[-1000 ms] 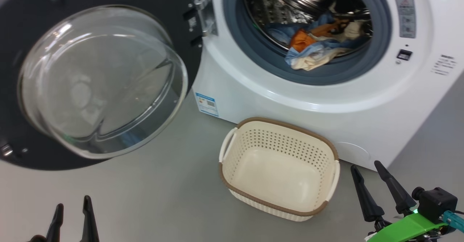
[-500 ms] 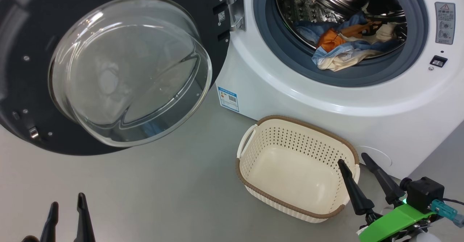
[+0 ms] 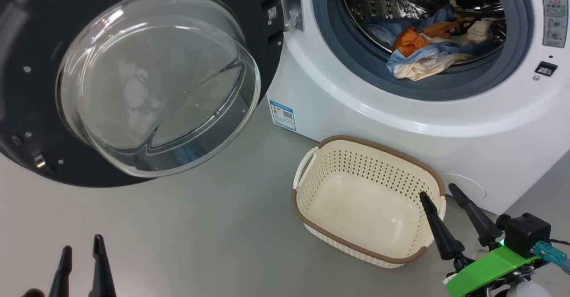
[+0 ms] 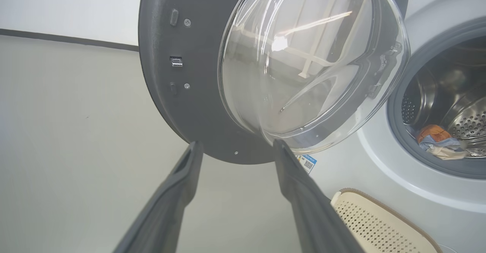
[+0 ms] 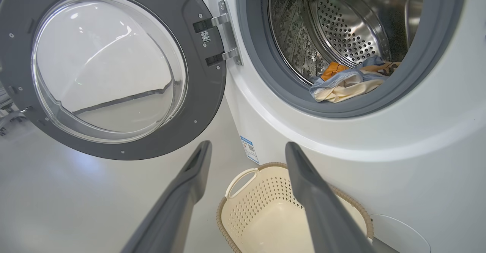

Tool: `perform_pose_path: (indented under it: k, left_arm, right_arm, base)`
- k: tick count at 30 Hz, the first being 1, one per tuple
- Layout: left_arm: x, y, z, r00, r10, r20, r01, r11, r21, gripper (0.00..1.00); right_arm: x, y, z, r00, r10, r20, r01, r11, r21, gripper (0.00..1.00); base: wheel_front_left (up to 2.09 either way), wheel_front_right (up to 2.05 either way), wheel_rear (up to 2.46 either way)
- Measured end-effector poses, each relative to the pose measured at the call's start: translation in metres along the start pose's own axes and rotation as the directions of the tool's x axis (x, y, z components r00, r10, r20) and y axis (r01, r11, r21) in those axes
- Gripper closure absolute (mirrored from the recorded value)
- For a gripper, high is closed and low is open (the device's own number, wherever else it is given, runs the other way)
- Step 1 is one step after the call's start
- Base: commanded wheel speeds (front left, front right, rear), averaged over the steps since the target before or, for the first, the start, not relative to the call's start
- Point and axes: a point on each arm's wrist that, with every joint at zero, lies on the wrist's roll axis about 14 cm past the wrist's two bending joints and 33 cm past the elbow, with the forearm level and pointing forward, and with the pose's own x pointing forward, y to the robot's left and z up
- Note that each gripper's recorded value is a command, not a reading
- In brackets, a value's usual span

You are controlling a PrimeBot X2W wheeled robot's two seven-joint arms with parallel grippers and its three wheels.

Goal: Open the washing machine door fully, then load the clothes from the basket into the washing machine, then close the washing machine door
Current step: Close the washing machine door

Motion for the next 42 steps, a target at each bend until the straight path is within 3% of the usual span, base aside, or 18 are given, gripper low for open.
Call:
perform_pose_path:
  k: [1,2,3,4,5,11,19,22,24,28,32,33,37,42]
  left_arm:
    - [0.001,0.0,0.001,1.0,0.002,0.005,-0.002,1.0,-0.008,0.2]
    - [0.001,0.0,0.003,1.0,0.004,0.012,-0.004,1.0,-0.021,0.51]
    - [0.002,0.0,0.007,1.0,0.007,0.026,-0.006,0.999,-0.033,0.66]
    - [0.003,0.001,0.012,0.999,0.012,0.043,-0.01,0.999,-0.049,0.97]
    - [0.005,0.003,0.019,0.998,0.02,0.063,-0.016,0.998,-0.065,1.0]
    - [0.02,0.005,0.078,0.967,0.032,0.251,-0.008,0.995,-0.095,1.0]
    - [0.05,0.023,0.194,0.847,0.021,0.531,0.088,0.98,-0.179,1.0]
    - [0.069,0.034,0.226,0.819,0.03,0.572,0.125,0.965,-0.23,1.0]
    - [0.083,0.044,0.24,0.811,0.074,0.58,0.151,0.932,-0.33,1.0]
    - [0.114,0.057,0.259,0.83,0.116,0.545,0.165,0.883,-0.439,1.0]
    - [0.147,0.055,0.26,0.884,0.106,0.456,0.146,0.863,-0.483,1.0]
    - [0.162,0.048,0.251,0.923,0.071,0.379,0.122,0.877,-0.464,1.0]
    - [0.184,0.042,0.231,0.969,0.043,0.245,0.074,0.892,-0.447,1.0]
    - [0.203,0.032,0.191,0.999,-0.007,0.034,0.023,0.869,-0.494,1.0]
  right_arm:
    - [0.0,0.0,0.0,1.0,0.0,-0.001,0.0,1.0,0.0,0.0]
    - [0.0,-0.001,-0.001,1.0,-0.001,-0.001,0.001,1.0,0.001,0.0]
    - [0.0,-0.001,-0.001,1.0,-0.001,-0.001,0.001,1.0,0.001,0.0]
    - [0.0,-0.001,-0.001,1.0,-0.002,-0.001,0.002,1.0,0.001,0.0]
    - [0.0,-0.001,-0.001,1.0,-0.002,-0.002,0.002,1.0,0.002,0.0]
    - [0.001,-0.004,-0.002,1.0,-0.01,-0.001,0.01,1.0,0.007,0.0]
    - [0.0,-0.014,0.004,0.999,-0.038,0.02,0.038,0.999,0.005,0.0]
    - [-0.001,-0.018,0.006,0.998,-0.048,0.026,0.048,0.999,0.006,0.0]
    - [-0.002,-0.021,0.006,0.998,-0.056,0.028,0.056,0.998,0.004,0.0]
    - [-0.005,-0.024,0.0,0.998,-0.065,0.015,0.065,0.998,0.011,0.0]
    - [-0.007,-0.029,-0.006,0.997,-0.074,0.004,0.074,0.997,0.019,0.0]
    - [-0.008,-0.032,-0.01,0.997,-0.079,-0.004,0.079,0.997,0.019,0.0]
    - [-0.011,-0.038,-0.016,0.996,-0.09,-0.016,0.09,0.996,0.023,0.0]
    - [-0.011,-0.04,-0.024,0.996,-0.086,-0.032,0.087,0.996,0.02,0.0]
  base:
    - [0.0,0.0,0.0]
    - [0.0,0.0,0.0]
    - [0.0,0.0,0.0]
    - [0.0,0.0,0.0]
    - [0.0,0.0,0.0]
    - [0.0,0.0,0.0]
    - [0.0,0.0,0.0]
    - [0.0,0.0,0.0]
    - [0.0,0.0,0.0]
    - [0.0,0.0,0.0]
    - [0.0,0.0,0.0]
    - [0.0,0.0,0.0]
    - [0.0,0.0,0.0]
    - [0.0,0.0,0.0]
